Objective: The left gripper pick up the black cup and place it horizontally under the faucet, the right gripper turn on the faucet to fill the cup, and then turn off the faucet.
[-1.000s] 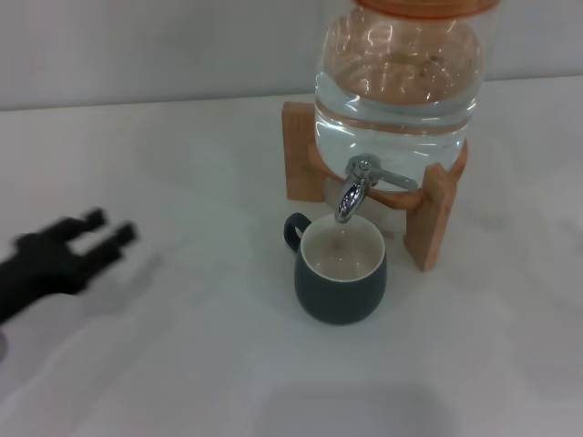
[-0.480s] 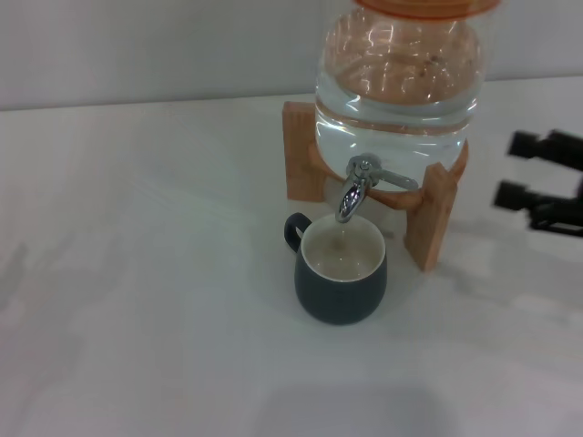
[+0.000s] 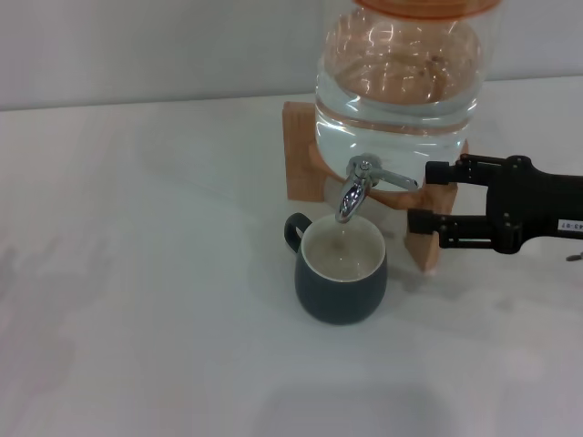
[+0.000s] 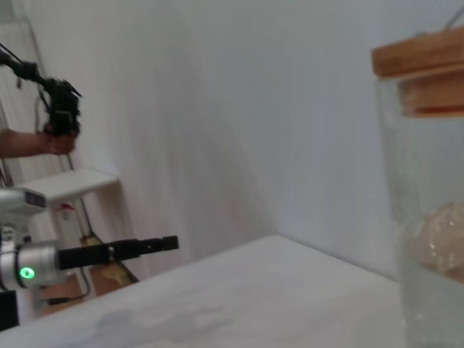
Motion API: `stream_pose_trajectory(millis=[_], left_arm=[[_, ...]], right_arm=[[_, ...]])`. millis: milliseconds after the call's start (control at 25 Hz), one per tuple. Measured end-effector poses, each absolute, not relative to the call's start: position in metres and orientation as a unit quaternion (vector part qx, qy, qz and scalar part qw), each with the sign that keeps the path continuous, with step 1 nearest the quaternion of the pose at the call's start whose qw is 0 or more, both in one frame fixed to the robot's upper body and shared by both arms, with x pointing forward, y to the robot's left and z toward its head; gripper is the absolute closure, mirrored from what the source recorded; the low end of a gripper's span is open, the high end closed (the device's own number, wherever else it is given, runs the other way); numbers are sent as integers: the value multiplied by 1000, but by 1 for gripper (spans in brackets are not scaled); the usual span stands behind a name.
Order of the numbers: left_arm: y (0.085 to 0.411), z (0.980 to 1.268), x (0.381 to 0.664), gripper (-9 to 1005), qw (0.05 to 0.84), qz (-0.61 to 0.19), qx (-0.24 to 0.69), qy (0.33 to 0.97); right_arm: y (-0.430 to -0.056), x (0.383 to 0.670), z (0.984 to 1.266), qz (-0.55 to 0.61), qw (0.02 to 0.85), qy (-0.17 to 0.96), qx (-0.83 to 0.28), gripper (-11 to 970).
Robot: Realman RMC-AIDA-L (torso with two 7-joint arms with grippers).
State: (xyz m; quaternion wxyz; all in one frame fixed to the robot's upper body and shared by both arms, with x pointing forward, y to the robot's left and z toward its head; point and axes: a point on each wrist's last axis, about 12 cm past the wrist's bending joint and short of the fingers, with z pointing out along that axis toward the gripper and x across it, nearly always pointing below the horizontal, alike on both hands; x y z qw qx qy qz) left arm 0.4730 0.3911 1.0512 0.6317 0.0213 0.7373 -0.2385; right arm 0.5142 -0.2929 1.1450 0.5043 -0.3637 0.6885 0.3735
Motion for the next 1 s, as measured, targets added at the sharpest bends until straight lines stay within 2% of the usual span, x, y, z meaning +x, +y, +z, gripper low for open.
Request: stream_pose_trajectory(millis=[200, 440, 1000], left_arm=[[390, 1049, 472, 428, 627, -239, 22, 741], [389, 1049, 472, 429, 627, -240, 23, 741], [388, 1049, 474, 428, 626, -242, 25, 741]], right_arm=[[-293, 518, 1144, 360, 504, 697, -361, 159], [-288, 521, 1141, 357, 493, 704, -366, 212], [-275, 517, 1143, 387, 468, 687, -399, 212]])
